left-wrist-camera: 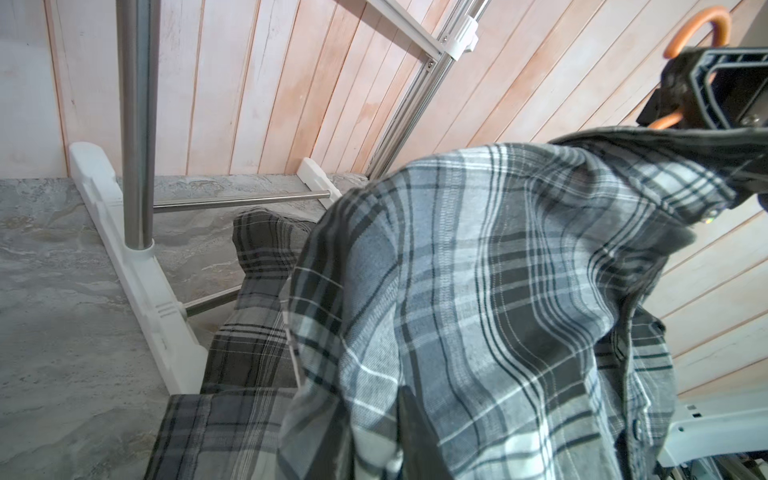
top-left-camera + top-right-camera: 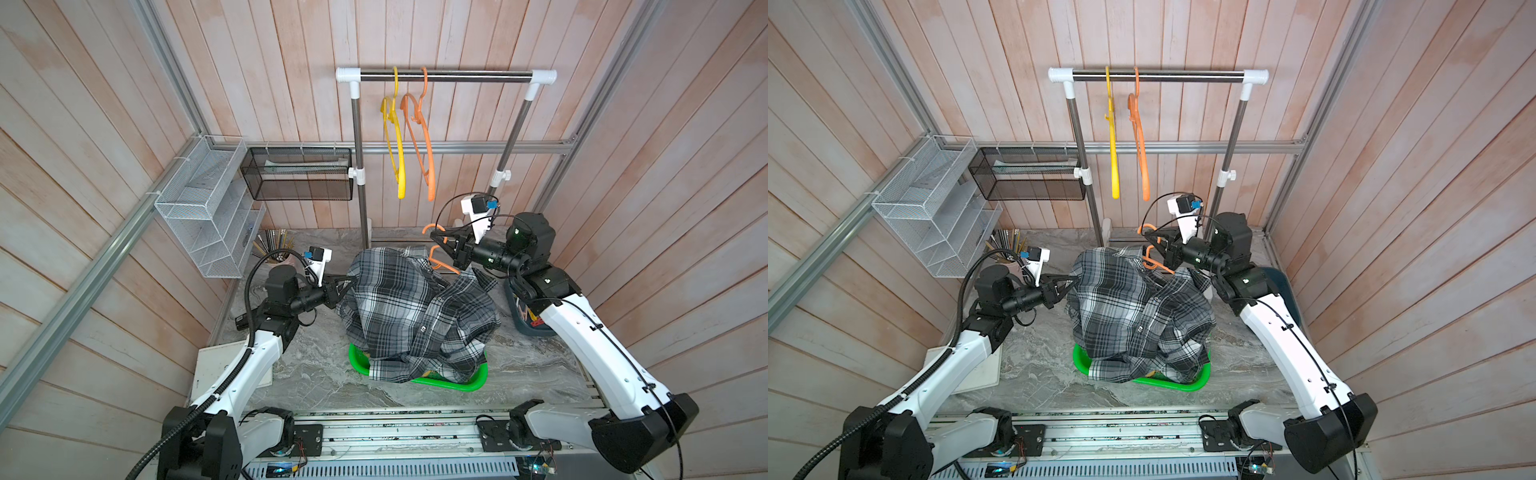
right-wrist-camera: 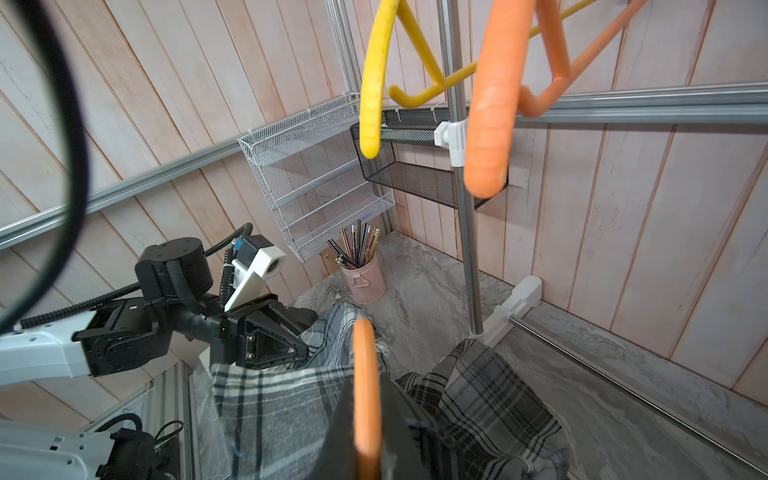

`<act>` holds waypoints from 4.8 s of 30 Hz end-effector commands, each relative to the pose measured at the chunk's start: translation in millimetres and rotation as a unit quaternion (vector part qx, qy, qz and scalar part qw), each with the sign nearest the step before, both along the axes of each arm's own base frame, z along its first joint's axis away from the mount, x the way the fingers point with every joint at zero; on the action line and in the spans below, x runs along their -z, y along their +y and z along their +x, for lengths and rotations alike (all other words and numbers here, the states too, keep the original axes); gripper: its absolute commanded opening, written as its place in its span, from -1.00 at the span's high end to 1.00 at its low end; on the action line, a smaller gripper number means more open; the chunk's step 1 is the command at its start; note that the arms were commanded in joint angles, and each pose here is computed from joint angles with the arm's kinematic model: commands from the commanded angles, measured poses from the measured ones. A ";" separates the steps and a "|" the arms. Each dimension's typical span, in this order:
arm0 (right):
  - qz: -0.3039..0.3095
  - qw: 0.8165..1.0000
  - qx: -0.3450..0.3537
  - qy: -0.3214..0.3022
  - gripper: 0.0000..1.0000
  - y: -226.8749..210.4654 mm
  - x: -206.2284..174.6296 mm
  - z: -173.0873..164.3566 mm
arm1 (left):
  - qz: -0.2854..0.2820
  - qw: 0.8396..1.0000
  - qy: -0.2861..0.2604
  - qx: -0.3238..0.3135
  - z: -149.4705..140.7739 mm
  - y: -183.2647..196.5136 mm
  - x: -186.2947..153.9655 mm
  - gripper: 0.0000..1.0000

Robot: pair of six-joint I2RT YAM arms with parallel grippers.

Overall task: Remove the clothespins securing long-sleeve shirts to the hanger
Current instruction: Remove the long-sleeve shirt from the hanger.

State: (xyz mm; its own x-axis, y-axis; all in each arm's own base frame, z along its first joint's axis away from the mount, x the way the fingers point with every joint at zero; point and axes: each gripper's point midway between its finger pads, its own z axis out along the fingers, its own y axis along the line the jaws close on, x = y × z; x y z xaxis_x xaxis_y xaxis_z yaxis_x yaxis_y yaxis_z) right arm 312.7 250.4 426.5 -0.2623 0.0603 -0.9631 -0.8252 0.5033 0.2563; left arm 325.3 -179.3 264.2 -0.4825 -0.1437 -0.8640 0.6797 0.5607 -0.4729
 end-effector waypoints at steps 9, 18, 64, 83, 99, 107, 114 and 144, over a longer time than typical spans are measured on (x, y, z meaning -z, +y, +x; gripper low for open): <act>0.003 0.999 -0.001 -0.034 1.00 -5.9 -17.9 -7.1 | 0.018 0.988 -0.035 -0.152 32.2 48.0 -23.8 1.00; 0.011 0.999 0.009 -0.035 1.00 -25.3 -16.4 -16.3 | -0.009 0.963 -0.003 -0.270 49.3 106.3 -16.8 1.00; 0.067 0.989 0.090 -0.092 1.00 -140.2 -54.3 -54.8 | -0.062 0.961 0.039 -0.267 -2.4 136.1 16.3 1.00; 0.057 0.997 0.036 -0.027 1.00 -44.7 -6.4 -17.1 | 0.008 1.000 0.013 -0.011 -50.1 -78.4 -36.4 0.27; 0.044 0.996 0.036 -0.073 1.00 18.3 -6.1 -9.3 | -0.219 0.972 0.059 -0.062 -23.6 -67.3 -123.1 -0.39; 0.053 0.992 -0.010 -0.110 1.00 41.0 -8.9 -33.4 | -0.240 0.964 0.105 -0.055 -5.7 -81.2 -115.1 -0.39; 0.051 0.990 -0.062 -0.116 1.00 55.5 -1.2 -53.0 | -0.276 0.952 0.113 -0.063 3.7 -81.4 -115.4 -0.05; -0.009 0.985 -0.093 -0.146 -0.07 47.2 25.1 -84.2 | -0.420 0.902 0.085 -0.052 11.3 18.3 -203.3 1.00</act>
State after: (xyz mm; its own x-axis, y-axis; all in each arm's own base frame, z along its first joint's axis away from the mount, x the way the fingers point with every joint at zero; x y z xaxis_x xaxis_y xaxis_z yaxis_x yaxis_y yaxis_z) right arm 227.8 294.9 413.3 0.0162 0.0692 -0.9975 -0.9349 0.3549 0.0095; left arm 354.4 -163.2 435.2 -0.5252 -0.7785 -0.3437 0.4582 0.0816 -0.8851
